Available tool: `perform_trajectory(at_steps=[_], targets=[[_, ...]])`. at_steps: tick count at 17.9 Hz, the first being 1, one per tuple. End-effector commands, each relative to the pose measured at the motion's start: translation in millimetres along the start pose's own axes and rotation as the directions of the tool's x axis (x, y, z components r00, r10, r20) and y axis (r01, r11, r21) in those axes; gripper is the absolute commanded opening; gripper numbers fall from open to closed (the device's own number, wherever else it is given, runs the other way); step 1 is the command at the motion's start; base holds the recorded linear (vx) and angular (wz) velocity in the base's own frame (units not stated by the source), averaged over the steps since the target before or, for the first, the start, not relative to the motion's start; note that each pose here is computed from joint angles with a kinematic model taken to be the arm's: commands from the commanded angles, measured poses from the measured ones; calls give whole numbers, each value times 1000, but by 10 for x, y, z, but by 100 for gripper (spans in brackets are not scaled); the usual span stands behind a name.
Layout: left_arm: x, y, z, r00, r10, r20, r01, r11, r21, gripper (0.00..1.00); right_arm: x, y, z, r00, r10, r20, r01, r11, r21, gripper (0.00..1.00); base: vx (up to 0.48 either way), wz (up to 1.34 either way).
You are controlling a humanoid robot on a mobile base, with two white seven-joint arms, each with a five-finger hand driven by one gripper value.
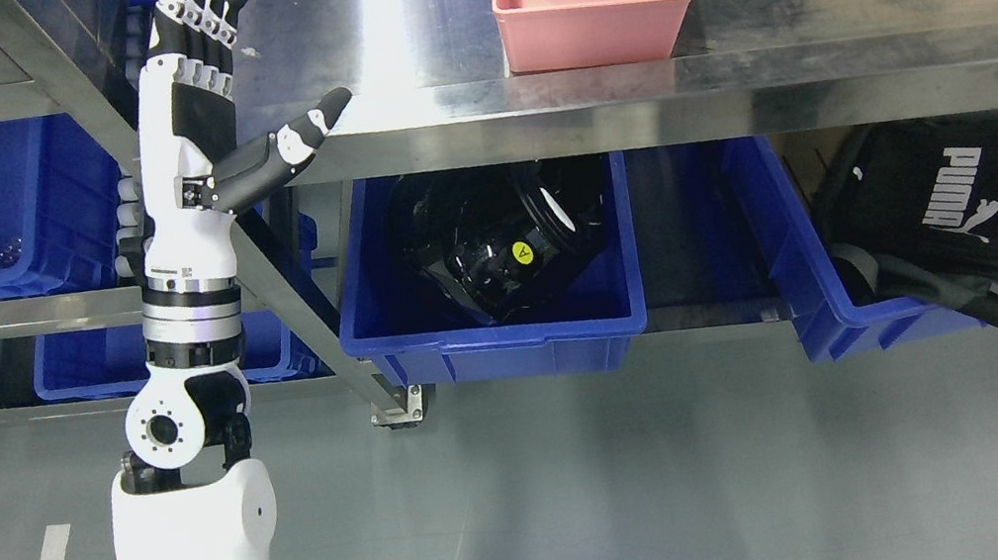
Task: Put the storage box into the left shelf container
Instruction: 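Raise the left hand and reach toward the pink box on the shelf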
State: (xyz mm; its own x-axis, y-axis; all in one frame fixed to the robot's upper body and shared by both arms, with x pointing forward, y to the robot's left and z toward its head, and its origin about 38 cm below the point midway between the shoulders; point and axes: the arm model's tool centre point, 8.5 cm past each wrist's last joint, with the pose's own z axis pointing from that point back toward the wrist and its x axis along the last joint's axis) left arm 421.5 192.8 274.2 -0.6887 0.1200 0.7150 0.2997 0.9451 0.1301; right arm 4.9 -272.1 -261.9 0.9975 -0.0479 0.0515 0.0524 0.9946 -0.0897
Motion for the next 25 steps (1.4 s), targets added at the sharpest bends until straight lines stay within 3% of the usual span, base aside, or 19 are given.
perform_trajectory(at_steps=[1,6,9,12,14,17,22,25], targets=[[40,149,18,999,-32,3,32,999,9,100,88,-112,-5,1000,-20,24,21,1000,-17,100,0,0],[337,438,-331,992,-89,89,89,996,-1,100,99,-113,-5,999,-20,27,21,1000,-18,100,0,0],[607,493,-969,981,-184,58,193,951,-240,100,98,-113,-5,999,-20,25,21,1000,-18,100,0,0],[755,492,-1394,945,-323,42,298,805,-514,100,88,-113,-5,1000,-20,24,21,1000,-18,100,0,0],[705,332,-1563,882,-469,33,362,631,-686,100,99,-113,-5,999,-20,27,21,1000,-18,100,0,0],[561,-100,-1685,839,-544,24,347,499,-794,100,98,-113,-5,999,-20,25,21,1000,-18,100,0,0],[288,-1061,-1960,811,-585,-7,258,369,-893,98,88,-113,-5,1000,-20,24,21,1000,-18,100,0,0],[129,-1187,-1980,774,-630,-69,174,316,-933,97,98,-113,-5,999,-20,25,21,1000,-18,100,0,0]])
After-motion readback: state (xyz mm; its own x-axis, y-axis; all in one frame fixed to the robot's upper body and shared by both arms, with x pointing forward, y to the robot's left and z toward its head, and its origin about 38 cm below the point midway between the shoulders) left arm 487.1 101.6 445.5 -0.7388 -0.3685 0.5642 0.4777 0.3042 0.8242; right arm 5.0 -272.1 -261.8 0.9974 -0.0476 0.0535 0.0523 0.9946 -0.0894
